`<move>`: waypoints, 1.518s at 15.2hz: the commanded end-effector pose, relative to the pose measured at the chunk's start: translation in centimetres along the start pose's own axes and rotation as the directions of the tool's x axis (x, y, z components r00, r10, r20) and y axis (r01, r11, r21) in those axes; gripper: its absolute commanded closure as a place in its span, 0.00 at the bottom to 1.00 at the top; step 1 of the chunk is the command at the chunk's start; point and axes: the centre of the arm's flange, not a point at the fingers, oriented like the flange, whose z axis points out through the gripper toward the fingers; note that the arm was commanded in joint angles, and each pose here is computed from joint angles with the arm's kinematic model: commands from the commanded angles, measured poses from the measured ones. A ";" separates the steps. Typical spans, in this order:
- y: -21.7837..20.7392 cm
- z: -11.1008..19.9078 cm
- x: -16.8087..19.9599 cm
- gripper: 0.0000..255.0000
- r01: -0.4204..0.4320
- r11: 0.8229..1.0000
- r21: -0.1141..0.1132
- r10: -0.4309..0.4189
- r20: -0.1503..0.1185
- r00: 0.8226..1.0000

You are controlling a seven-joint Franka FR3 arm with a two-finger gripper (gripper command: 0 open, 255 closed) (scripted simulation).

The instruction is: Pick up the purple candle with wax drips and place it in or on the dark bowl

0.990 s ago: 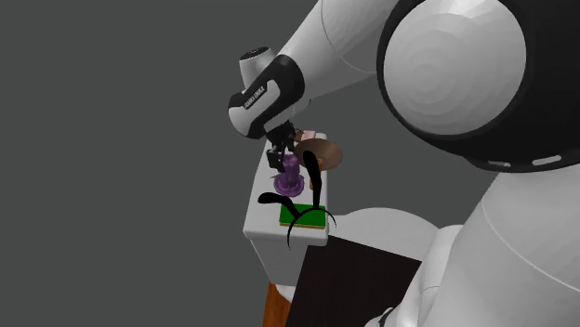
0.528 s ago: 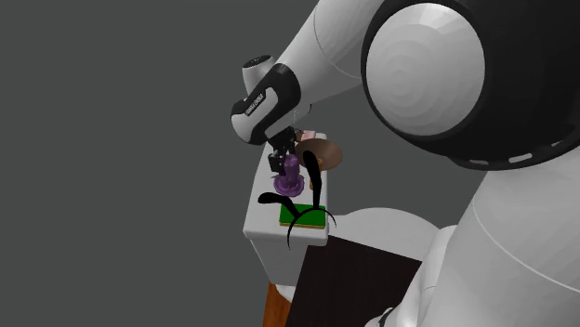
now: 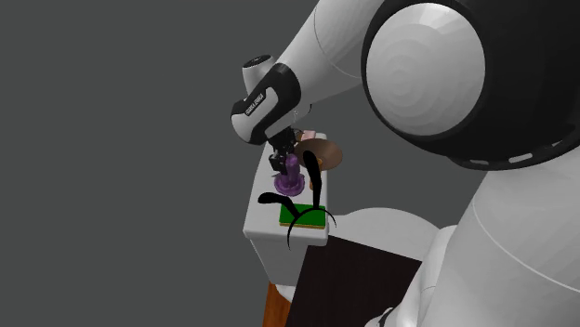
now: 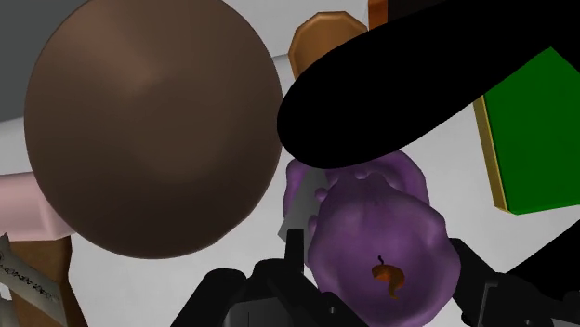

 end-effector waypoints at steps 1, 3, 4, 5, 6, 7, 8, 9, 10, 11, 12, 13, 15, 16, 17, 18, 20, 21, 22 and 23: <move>0.0 0.1 0.0 1.00 0.000 1.000 0.000 0.000 0.001 1.000; 0.0 0.0 0.0 1.00 0.000 1.000 0.000 0.000 0.001 1.000; 0.0 0.1 0.0 1.00 0.000 1.000 0.000 0.000 0.001 1.000; 0.0 0.1 0.0 1.00 0.000 1.000 0.000 0.000 0.001 1.000; 0.0 -0.5 -0.1 1.00 0.000 1.000 0.000 0.000 0.001 1.000; 0.1 -1.0 -0.2 1.00 0.000 1.000 0.000 0.000 0.001 1.000; 0.1 -1.5 -0.3 1.00 0.000 1.000 0.000 0.000 0.001 1.000; 0.2 -2.0 -0.4 1.00 0.000 1.000 0.000 0.000 0.001 1.000; 0.2 -2.5 -0.5 1.00 0.000 1.000 0.000 0.000 0.001 1.000; 0.3 -3.1 -0.6 1.00 0.000 1.000 0.000 0.000 0.001 1.000; 0.3 -3.6 -0.6 1.00 0.000 1.000 0.000 0.000 0.001 1.000; 0.4 -4.1 -0.7 1.00 0.000 1.000 0.000 0.000 0.001 1.000; 0.5 -5.1 -0.9 1.00 0.000 1.000 0.000 0.000 0.001 1.000; 0.5 -5.6 -1.0 1.00 0.000 1.000 0.000 0.000 0.001 1.000; 0.6 -6.2 -1.1 1.00 0.000 1.000 0.000 0.000 0.001 1.000; 0.7 -6.7 -1.2 1.00 0.000 1.000 0.000 0.000 0.001 1.000; 0.8 -7.7 -1.4 1.00 0.000 1.000 0.000 0.000 0.001 1.000; 0.8 -8.2 -1.5 1.00 0.000 1.000 0.000 0.000 0.001 1.000; 0.9 -8.7 -1.6 1.00 0.000 1.000 0.000 0.000 0.001 1.000; 0.9 -9.3 -1.7 1.00 0.000 1.000 0.000 0.000 0.001 1.000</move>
